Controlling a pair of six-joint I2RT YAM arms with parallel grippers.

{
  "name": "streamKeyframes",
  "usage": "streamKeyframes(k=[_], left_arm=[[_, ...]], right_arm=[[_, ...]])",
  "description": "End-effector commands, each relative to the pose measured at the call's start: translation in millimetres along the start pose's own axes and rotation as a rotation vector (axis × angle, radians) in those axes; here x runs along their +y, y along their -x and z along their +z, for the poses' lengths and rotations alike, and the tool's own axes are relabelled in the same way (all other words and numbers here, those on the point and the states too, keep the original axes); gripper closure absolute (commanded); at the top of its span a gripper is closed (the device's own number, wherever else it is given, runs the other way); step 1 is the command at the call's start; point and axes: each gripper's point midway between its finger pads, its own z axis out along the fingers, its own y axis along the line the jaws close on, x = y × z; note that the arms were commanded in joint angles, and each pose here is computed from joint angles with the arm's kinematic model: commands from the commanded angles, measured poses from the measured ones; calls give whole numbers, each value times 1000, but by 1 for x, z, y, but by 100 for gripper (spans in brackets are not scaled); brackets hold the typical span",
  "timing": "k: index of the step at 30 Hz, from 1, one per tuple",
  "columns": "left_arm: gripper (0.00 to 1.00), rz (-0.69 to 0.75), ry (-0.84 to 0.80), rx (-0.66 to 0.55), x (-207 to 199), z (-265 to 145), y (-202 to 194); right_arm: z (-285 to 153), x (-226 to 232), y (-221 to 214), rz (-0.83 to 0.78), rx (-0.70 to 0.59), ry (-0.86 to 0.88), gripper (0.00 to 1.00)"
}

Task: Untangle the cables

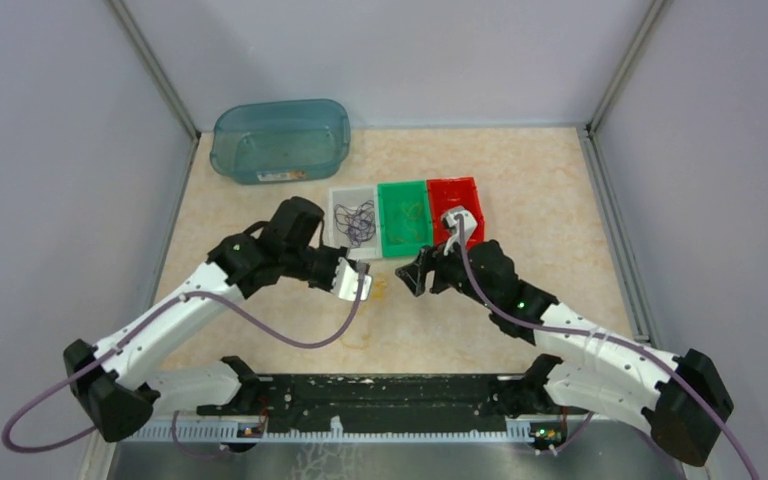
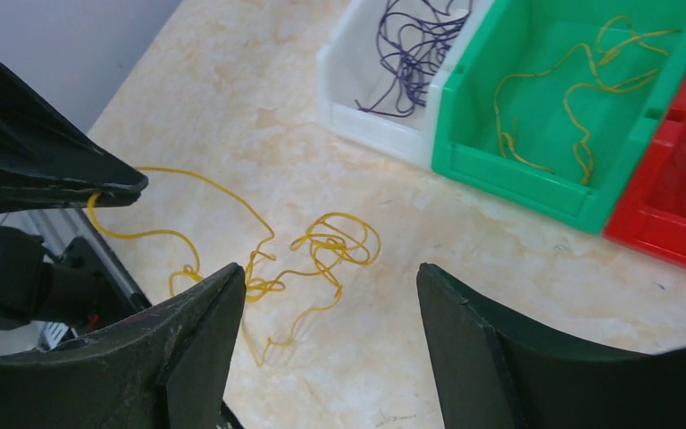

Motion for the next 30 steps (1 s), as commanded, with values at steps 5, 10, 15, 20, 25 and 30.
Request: streamKeyframes(k=[5, 10, 15, 20, 25, 30], left_arm=[[100, 336, 126, -226, 13, -34, 59], [100, 473, 161, -268, 14, -41, 72], [100, 568, 202, -293, 16, -43, 80], [100, 636, 212, -293, 14, -40, 81], [100, 676, 245, -330, 16, -43, 92], [100, 730, 307, -373, 21, -50, 106]], right_arm=[[5, 71, 51, 41, -102, 318, 28], [3, 87, 52, 67, -96, 410, 27], [4, 97, 49, 94, -80, 471, 27], [6, 107, 46, 117, -57, 535, 27], [14, 104, 43, 132, -51, 518, 27], [22, 107, 44, 143, -59, 505, 28]])
